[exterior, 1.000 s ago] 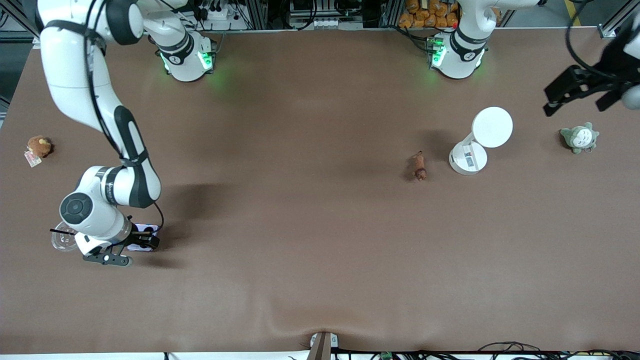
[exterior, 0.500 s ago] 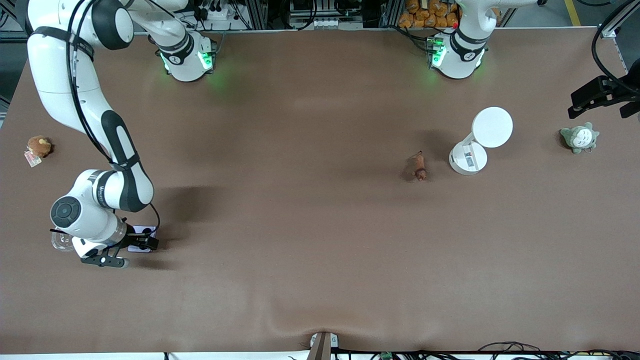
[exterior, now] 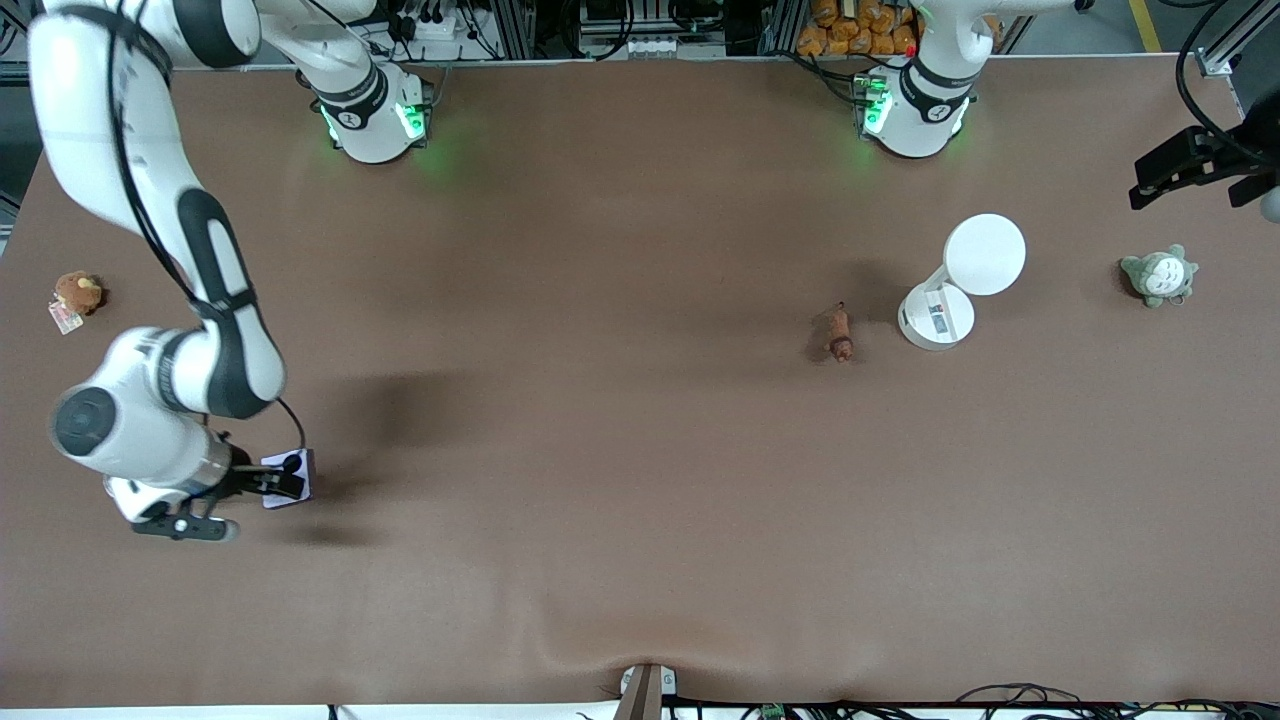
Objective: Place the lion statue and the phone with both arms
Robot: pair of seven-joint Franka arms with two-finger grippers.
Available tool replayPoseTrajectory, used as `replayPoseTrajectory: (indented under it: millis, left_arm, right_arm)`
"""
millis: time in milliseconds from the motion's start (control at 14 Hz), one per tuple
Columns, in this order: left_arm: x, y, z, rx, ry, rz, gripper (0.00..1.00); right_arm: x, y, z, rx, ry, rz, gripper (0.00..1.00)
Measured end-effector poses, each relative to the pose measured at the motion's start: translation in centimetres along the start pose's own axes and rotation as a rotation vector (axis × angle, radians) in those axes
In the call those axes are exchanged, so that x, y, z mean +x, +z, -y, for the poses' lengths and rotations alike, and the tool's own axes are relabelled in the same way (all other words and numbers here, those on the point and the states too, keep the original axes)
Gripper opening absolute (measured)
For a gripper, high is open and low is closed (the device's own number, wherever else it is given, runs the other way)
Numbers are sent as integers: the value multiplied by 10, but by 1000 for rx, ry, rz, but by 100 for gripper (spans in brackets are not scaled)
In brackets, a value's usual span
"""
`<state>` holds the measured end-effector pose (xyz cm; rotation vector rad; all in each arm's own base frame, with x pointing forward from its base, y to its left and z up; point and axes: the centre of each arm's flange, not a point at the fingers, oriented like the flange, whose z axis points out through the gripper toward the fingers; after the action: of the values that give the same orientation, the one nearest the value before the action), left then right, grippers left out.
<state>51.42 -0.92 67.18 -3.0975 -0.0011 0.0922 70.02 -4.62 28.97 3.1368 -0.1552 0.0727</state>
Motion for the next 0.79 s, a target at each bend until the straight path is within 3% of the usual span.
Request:
replayPoseTrajectory:
  millis: [429,786]
  left_arm:
    - [6,3,3,0,-6,-14,100]
    - [11,8,3,0,-6,-6,100]
  right_arm:
    - [-35,-162,-10,33,-118,5,100]
    - [-79,-236,-12,58,-137,80,100]
